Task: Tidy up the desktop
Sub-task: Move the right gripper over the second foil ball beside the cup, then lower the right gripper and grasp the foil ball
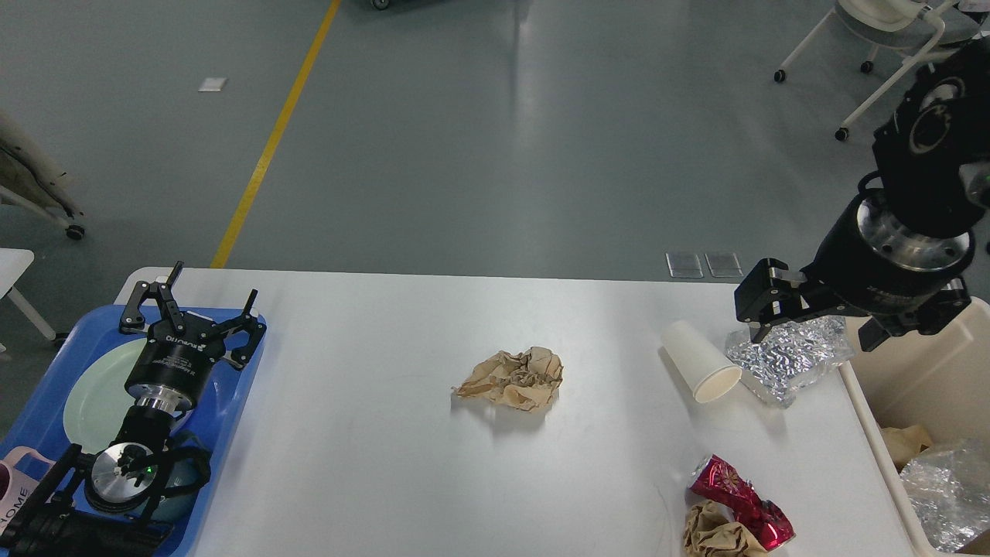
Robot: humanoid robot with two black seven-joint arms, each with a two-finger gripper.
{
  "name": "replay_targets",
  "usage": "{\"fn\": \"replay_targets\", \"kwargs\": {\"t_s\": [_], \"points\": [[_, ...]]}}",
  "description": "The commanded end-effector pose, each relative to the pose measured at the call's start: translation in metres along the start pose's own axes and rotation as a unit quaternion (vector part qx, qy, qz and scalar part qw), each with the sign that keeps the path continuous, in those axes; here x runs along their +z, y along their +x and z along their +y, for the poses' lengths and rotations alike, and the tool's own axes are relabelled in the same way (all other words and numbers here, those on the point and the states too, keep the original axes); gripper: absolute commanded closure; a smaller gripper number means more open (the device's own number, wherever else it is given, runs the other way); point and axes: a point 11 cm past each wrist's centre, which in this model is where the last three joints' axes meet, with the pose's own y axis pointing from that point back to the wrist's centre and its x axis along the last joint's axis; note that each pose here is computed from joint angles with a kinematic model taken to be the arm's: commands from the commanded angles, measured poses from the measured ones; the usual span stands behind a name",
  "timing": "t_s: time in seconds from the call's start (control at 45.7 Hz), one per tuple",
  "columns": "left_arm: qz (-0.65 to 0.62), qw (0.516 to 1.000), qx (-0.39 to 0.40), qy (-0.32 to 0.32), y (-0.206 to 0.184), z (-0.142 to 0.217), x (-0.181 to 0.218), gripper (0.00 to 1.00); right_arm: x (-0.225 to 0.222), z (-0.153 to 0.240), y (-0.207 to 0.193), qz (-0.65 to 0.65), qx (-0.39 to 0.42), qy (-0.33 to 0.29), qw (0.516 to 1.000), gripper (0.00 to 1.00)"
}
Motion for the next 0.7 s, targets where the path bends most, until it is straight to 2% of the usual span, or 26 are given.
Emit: {"fn": "replay_targets", "kwargs": {"t_s": [0.0,0.263,0.438,0.591,0.679], "points": [[0.000,1.000,0.000,0.000,0.000,0.000,0.000,0.03,0.005,-0.019,0.001,-0.015,-0.001,-0.004,1.000,0.01],[0.000,1.000,0.000,0.000,0.000,0.000,0.000,0.03,0.027,-0.079,0.022,-0.090,0.018,-0.007,0.996,0.00],[0.000,1.000,0.000,0.000,0.000,0.000,0.000,0.03,0.068,-0.129,0.045,-0.197,0.026,-0.002,0.980,0.01],[0.000,1.000,0.000,0.000,0.000,0.000,0.000,0.03,0.074,-0.189,0.055,-0.239,0.029,0.020,0.970,0.00],[0.000,1.000,0.000,0.000,0.000,0.000,0.000,0.03,0.085,-0.233,0.050,-0.262,0.030,0.013,0.965,0.00]]}}
